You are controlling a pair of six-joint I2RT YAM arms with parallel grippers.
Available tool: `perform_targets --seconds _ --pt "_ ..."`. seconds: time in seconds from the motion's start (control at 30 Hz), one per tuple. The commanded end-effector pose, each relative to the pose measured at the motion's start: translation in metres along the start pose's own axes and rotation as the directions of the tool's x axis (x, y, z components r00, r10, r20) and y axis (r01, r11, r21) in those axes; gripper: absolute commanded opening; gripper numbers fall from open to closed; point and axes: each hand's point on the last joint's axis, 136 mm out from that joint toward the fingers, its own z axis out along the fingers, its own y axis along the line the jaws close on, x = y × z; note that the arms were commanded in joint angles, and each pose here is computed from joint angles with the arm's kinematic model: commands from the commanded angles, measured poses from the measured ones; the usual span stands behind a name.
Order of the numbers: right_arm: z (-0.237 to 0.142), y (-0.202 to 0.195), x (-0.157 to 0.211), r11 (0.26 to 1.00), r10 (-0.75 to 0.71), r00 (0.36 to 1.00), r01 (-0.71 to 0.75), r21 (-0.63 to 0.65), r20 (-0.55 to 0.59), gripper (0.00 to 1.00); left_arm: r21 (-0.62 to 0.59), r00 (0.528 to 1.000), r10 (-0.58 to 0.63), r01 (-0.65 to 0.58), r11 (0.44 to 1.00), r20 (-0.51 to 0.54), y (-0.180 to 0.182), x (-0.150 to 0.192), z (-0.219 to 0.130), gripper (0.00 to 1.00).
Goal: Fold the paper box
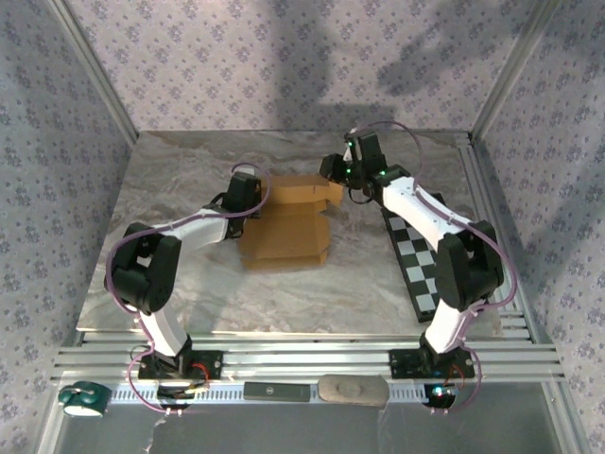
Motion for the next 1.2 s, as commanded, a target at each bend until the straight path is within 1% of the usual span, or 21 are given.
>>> perform_targets --seconds 0.0,0.13,0.27,0.4,0.77,0.9,1.0,1.17 --pt "-0.01 -0.002 0.019 0.998 -0.012 0.994 0.018 0.055 -0.113 0.36 0.022 0.999 0.024 -0.025 0.999 0.046 -0.005 -0.009 0.0 0.0" --pt "-0.003 0.006 0.02 1.0 0.004 0.99 0.0 0.028 -0.138 0.37 0.026 0.996 0.057 -0.059 0.998 0.072 -0.012 -0.012 -0.001 0.0" --pt "0.009 0.004 0.023 0.998 0.007 0.984 0.004 0.062 -0.176 0.37 0.024 0.996 0.058 -0.06 0.998 0.074 -0.014 -0.011 0.001 0.0" --pt "0.009 -0.003 0.023 0.996 0.012 0.987 0.003 0.092 -0.163 0.37 0.021 0.996 0.061 -0.063 0.998 0.071 -0.015 -0.009 0.003 0.0" --pt "0.013 -0.007 0.039 0.993 0.015 0.981 0.007 0.116 -0.192 0.39 0.032 0.995 0.063 -0.065 0.997 0.072 -0.019 -0.01 0.004 0.0" --pt "0.017 -0.011 0.035 0.993 0.016 0.984 0.005 0.121 -0.177 0.39 0.033 0.995 0.069 -0.071 0.997 0.072 -0.02 -0.009 0.003 0.0" --pt "0.02 -0.011 0.032 0.994 0.019 0.983 0.001 0.112 -0.181 0.4 0.033 0.995 0.07 -0.073 0.997 0.073 -0.02 -0.01 0.003 0.0" --pt "0.027 -0.005 0.037 0.997 0.02 0.979 -0.003 0.083 -0.201 0.4 0.04 0.994 0.075 -0.078 0.996 0.074 -0.023 -0.01 0.004 0.0"
